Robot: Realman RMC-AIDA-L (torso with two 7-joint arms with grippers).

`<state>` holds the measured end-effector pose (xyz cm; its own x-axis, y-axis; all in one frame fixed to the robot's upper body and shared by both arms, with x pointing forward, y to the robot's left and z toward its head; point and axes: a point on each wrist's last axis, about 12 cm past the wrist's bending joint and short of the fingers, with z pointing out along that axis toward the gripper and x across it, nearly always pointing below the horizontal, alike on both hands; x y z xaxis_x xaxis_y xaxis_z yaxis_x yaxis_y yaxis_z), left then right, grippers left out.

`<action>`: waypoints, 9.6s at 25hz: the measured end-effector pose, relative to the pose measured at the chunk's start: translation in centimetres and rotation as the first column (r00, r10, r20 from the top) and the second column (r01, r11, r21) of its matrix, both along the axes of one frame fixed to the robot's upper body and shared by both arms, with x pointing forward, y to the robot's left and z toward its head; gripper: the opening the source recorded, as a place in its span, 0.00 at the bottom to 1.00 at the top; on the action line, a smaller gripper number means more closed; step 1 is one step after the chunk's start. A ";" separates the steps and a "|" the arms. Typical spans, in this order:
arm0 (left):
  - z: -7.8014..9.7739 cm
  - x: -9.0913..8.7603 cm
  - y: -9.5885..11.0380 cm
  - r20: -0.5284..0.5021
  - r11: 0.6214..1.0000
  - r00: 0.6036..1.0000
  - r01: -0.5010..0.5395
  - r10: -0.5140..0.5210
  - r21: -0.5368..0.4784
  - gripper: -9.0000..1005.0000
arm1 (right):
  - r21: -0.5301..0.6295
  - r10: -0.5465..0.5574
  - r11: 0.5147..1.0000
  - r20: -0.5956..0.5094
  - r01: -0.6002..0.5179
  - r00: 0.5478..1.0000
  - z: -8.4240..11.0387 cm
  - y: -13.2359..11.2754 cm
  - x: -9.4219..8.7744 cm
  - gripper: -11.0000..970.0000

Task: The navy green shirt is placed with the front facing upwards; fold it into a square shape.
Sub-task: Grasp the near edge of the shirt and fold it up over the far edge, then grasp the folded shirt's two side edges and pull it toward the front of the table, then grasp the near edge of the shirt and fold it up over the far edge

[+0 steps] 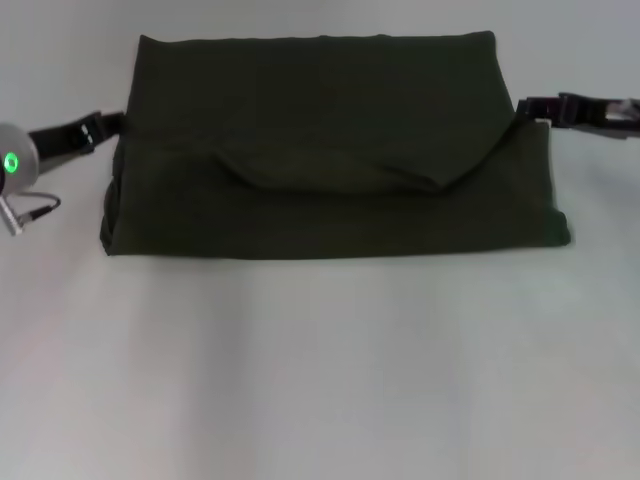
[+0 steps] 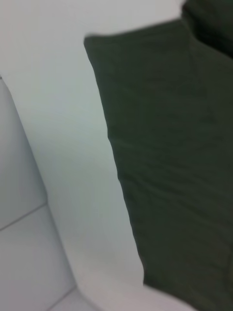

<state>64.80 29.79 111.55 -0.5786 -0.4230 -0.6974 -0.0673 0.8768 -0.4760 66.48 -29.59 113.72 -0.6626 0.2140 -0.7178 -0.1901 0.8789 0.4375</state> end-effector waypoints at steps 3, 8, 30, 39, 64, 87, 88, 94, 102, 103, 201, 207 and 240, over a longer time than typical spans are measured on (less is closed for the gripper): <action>-1.0 -1.2 0.6 -0.025 0.999 1.000 0.010 -0.011 -0.047 0.60 | 0.073 0.057 0.996 -0.054 -0.053 0.997 -0.5 -1.0 -1.7 0.51; -1.9 -2.5 1.1 -0.010 0.993 0.996 0.084 -0.086 -0.083 0.75 | 0.217 0.110 0.972 -0.087 -0.089 0.990 -2.1 -2.8 -5.2 0.76; -5.4 -4.1 0.6 -0.049 0.971 0.970 0.239 -0.237 0.033 0.90 | 0.422 0.143 0.899 -0.025 -0.119 0.989 -3.6 -4.8 -9.6 0.89; -5.6 -4.5 0.6 -0.061 0.968 0.968 0.247 -0.245 0.029 0.86 | 0.427 0.143 0.897 -0.023 -0.119 0.989 -3.6 -4.7 -9.6 0.88; -2.7 -3.1 0.7 -0.020 0.947 0.947 0.320 -0.320 0.009 0.09 | 0.321 0.179 0.938 -0.114 -0.134 0.977 -2.2 -6.4 -8.5 0.84; -1.8 -2.2 0.0 -0.014 0.952 0.952 0.306 -0.307 -0.029 0.06 | -0.159 0.077 0.979 -0.279 -0.125 0.957 -2.6 -0.8 -1.9 0.80; -1.8 -2.2 0.0 -0.014 0.951 0.952 0.306 -0.307 -0.030 0.06 | -0.160 0.074 0.979 -0.280 -0.123 0.957 -2.8 -0.7 -1.9 0.80; -2.0 -2.3 -0.2 -0.016 0.950 0.951 0.309 -0.310 -0.035 0.06 | -0.199 0.065 0.973 -0.263 -0.119 0.963 -3.6 0.3 -1.7 0.79; -2.0 -2.3 -0.2 -0.017 0.951 0.952 0.306 -0.307 -0.040 0.06 | -0.220 0.093 0.963 -0.263 -0.153 0.960 -3.9 1.8 -1.5 0.77; -2.1 -2.3 -0.2 -0.017 0.951 0.952 0.306 -0.307 -0.040 0.06 | -0.218 0.094 0.964 -0.263 -0.154 0.960 -3.9 1.8 -1.5 0.77; 3.4 1.8 -0.1 -0.200 0.975 0.960 0.212 -0.196 0.063 0.06 | -0.005 -0.127 0.992 -0.057 0.127 0.990 -0.1 -2.0 0.3 0.07; 3.3 3.0 -0.9 -0.159 0.981 0.974 0.178 -0.164 0.081 0.06 | -0.063 -0.160 0.985 -0.025 0.158 0.987 -0.6 -1.2 1.2 0.08; 2.8 4.2 -1.6 -0.061 0.992 0.997 0.063 -0.056 0.106 0.10 | -0.186 -0.116 0.974 0.096 0.132 0.989 2.0 2.5 4.7 0.10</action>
<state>69.05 28.23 114.40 -0.6409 -0.3108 -0.7019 -0.0380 0.9261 -0.3754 71.15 -27.09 115.68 -0.5748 0.1441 -0.8055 -0.1033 0.9637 0.2461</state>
